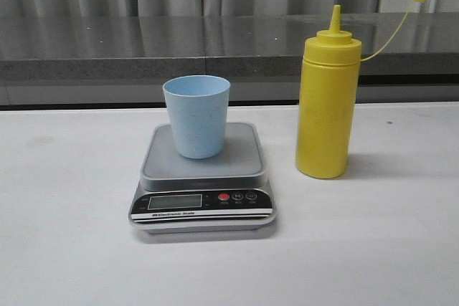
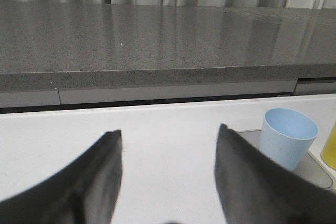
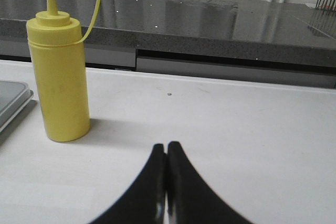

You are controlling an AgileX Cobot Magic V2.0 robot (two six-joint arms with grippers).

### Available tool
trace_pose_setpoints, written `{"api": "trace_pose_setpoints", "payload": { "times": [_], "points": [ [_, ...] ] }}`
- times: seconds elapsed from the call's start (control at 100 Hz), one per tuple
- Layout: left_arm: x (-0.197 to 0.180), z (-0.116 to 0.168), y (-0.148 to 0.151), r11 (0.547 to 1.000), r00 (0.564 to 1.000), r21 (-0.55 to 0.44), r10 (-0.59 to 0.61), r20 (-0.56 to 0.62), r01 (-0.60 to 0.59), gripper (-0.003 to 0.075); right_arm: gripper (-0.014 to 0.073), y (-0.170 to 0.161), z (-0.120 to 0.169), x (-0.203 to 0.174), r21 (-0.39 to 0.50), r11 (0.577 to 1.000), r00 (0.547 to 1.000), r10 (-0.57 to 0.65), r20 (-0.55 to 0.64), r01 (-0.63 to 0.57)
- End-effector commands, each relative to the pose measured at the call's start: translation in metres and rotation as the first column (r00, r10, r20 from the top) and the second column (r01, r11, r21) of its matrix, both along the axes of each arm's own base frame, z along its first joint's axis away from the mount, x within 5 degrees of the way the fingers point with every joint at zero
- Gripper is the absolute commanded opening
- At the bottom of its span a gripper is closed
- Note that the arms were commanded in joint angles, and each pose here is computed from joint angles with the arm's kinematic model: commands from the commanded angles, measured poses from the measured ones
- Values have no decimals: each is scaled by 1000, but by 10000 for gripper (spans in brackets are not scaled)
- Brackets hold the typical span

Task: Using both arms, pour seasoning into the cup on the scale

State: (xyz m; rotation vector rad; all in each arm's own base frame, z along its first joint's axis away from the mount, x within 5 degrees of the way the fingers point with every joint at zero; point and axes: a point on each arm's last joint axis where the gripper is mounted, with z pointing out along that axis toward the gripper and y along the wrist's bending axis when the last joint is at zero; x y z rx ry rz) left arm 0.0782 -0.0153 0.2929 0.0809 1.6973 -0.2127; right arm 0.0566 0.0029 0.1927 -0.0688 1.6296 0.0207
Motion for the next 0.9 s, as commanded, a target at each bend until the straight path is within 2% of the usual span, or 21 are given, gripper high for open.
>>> {"api": "trace_pose_setpoints", "payload": {
  "times": [0.0, 0.16, 0.37, 0.62, 0.75, 0.89],
  "points": [
    [0, 16, 1, 1000, 996, -27, 11, 94, -8, 225, -66, 0, 16, -3, 2, 1000, 992, -1, 124, 1],
    [0, 16, 1, 1000, 996, -27, 11, 94, -8, -22, -66, 0, 16, -3, 2, 1000, 992, -1, 124, 1],
    [0, 16, 1, 1000, 996, -25, 10, 94, -8, -20, -66, 0, 16, -3, 2, 1000, 992, -1, 129, 0],
    [0, 16, 1, 1000, 996, -25, 10, 94, -8, -20, -66, 1, 40, -7, 13, 1000, 943, 9, 334, -14],
    [0, 16, 1, 1000, 996, -25, 10, 94, -8, -20, -66, 0, 56, -7, 42, 999, 966, 1, 260, -12],
    [0, 16, 1, 1000, 996, -25, 10, 94, -8, -20, -66, 1, 82, 0, 132, 991, 991, 4, 134, -22]
  ]
}}
